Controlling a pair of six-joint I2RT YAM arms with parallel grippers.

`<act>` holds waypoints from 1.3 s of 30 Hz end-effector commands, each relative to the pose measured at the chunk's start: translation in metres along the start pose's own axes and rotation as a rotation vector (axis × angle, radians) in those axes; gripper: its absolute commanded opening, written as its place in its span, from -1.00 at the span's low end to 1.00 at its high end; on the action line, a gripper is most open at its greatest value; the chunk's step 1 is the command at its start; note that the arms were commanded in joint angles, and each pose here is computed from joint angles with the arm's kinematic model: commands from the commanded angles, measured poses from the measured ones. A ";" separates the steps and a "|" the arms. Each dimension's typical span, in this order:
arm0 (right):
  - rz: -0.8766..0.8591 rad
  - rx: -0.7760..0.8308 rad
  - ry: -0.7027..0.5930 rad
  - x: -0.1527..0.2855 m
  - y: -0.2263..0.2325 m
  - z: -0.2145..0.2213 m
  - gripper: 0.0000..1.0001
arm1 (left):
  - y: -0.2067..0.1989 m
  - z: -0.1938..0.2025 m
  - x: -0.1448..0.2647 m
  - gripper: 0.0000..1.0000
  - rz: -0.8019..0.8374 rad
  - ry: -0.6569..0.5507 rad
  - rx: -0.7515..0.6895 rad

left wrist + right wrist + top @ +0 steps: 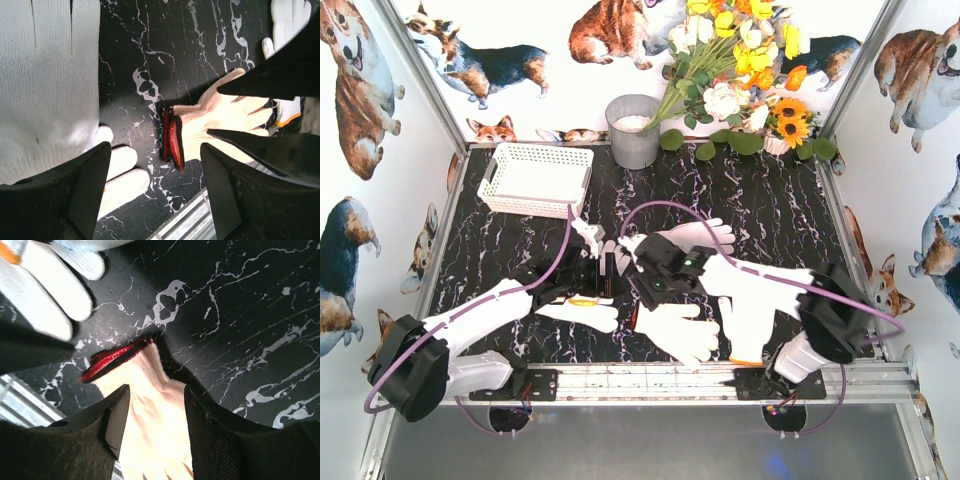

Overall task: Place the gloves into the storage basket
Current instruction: Pick up the glove from the center of the board.

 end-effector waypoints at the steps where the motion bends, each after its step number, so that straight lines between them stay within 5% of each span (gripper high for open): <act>1: 0.005 0.116 0.067 -0.008 -0.005 -0.005 -0.02 | 0.006 0.004 0.002 0.34 -0.010 -0.004 0.013; 8: -0.029 0.116 0.096 -0.032 -0.002 -0.002 -0.03 | 0.013 0.007 0.007 0.35 -0.031 -0.016 0.022; 16: -0.044 0.116 0.158 -0.060 -0.002 0.013 -0.34 | 0.018 0.014 0.013 0.36 -0.050 0.006 0.022; 18: -0.034 0.108 0.159 -0.064 -0.003 0.017 -0.50 | 0.018 0.016 0.014 0.36 -0.052 0.011 0.021; 20: -0.020 0.084 0.142 -0.066 -0.004 0.020 -0.95 | 0.018 0.019 0.014 0.38 -0.037 0.027 0.008; 39: -0.052 -0.027 -0.396 -0.038 0.003 -0.002 -1.00 | 0.010 0.021 -0.015 0.41 0.149 0.053 -0.080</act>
Point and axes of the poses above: each gripper's point midway between its finger pads, its own x axis back along the fingers, its own y axis along the line the jaws close on, z = x × y, the point moved 5 cm from there along x, back along the fingers, and after that the axes turned 10 degrees about x, right-handed, at the moved point
